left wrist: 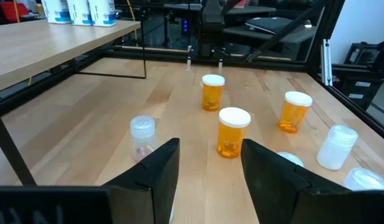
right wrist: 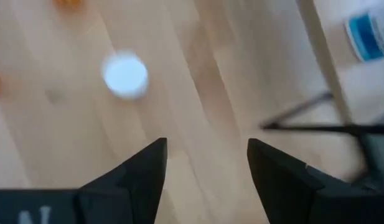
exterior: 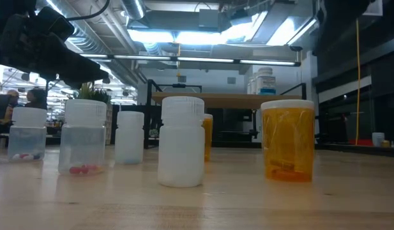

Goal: Pick and place medicine bottles onto shelf by color
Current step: Put the top right orange pill bottle on the shelf

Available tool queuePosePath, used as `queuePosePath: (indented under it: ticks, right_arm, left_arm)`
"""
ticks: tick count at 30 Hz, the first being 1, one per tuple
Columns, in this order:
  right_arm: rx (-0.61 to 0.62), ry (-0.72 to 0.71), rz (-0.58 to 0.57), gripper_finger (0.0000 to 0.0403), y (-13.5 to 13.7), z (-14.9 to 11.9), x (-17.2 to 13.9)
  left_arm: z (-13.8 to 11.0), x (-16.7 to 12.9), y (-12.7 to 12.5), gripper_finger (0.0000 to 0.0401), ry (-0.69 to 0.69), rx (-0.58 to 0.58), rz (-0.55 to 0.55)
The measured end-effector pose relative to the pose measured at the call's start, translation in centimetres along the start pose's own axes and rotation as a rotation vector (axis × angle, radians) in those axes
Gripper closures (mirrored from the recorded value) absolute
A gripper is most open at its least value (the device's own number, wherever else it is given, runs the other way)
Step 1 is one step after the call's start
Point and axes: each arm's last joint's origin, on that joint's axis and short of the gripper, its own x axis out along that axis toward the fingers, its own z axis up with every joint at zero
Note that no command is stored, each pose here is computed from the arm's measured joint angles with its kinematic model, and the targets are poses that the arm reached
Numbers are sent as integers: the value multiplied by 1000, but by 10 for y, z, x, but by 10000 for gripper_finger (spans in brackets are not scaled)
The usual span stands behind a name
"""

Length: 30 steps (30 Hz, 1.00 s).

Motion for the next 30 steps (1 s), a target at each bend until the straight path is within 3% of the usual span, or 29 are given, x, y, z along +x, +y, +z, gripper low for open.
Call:
queuePosePath:
  ticks: [6,13,23,30]
  right_arm:
    - [16,-187,113,178,4,-8,18]
    - [-8,-364,145,178,18,-7,43]
    - [121,-312,275,177,6,5,56]
    - [165,-288,265,155,-8,12,65]
  left_arm:
    - [0,0,0,236,0,1,0]
    - [0,0,0,236,0,3,0]
    - [0,0,0,236,0,1,0]
    - [0,0,0,236,0,1,0]
